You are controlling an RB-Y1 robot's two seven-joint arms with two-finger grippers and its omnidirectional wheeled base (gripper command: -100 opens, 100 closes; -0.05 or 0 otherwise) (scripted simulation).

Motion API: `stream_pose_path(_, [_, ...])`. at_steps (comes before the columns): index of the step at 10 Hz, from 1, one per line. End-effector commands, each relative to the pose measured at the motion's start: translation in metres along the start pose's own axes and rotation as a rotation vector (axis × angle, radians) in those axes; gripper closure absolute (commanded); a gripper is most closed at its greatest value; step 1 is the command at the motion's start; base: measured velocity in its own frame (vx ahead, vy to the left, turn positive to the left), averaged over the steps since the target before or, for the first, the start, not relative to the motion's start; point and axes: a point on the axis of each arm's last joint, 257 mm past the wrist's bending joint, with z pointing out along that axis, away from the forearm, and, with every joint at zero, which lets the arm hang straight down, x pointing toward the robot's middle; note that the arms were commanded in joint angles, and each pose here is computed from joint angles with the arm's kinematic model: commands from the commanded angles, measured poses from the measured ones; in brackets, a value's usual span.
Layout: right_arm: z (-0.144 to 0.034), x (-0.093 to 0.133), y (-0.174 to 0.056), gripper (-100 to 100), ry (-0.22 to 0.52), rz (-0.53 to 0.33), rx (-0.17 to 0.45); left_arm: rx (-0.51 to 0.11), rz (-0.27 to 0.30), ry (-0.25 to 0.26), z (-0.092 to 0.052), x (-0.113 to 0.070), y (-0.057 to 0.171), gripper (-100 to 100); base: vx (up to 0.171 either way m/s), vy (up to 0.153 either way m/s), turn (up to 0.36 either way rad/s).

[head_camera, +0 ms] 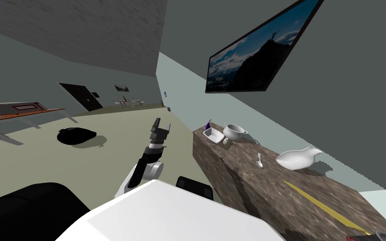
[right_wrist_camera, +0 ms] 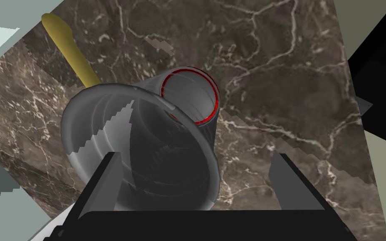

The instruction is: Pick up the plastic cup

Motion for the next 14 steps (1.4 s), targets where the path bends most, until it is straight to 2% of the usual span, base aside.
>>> stream_pose_path(1, [0.0,0.0,0.0,-100,0.0,0.0,0.0,0.0,0.0,0.0,0.0,0.0,0.0,0,-0.043,-0.022,0.031])
stream_pose_path(2, [0.0,0.0,0.0,100,0.001,0.003,0.003,0.0,0.0,0.0,0.0,0.0,0.0,0,-0.007,-0.004,-0.006])
stream_pose_path(6, [0.0,0.0,0.0,100,0.001,0.003,0.002,0.0,0.0,0.0,0.0,0.0,0.0,0,0.0,0.0,0.0])
stream_pose_path(7, [0.0,0.0,0.0,0,0.001,0.003,0.002,0.0,0.0,0.0,0.0,0.0,0.0,0,0.0,0.0,0.0])
stream_pose_path(8, [-0.001,0.001,-0.007,100,-0.008,-0.017,0.001,0.0,0.0,0.0,0.0,0.0,0.0,0,0.07,0.033,-0.183])
stream_pose_path(14, [-0.007,0.007,-0.031,100,-0.033,-0.089,-0.004,0.0,0.0,0.0,0.0,0.0,0.0,0,0.1,0.068,-0.139])
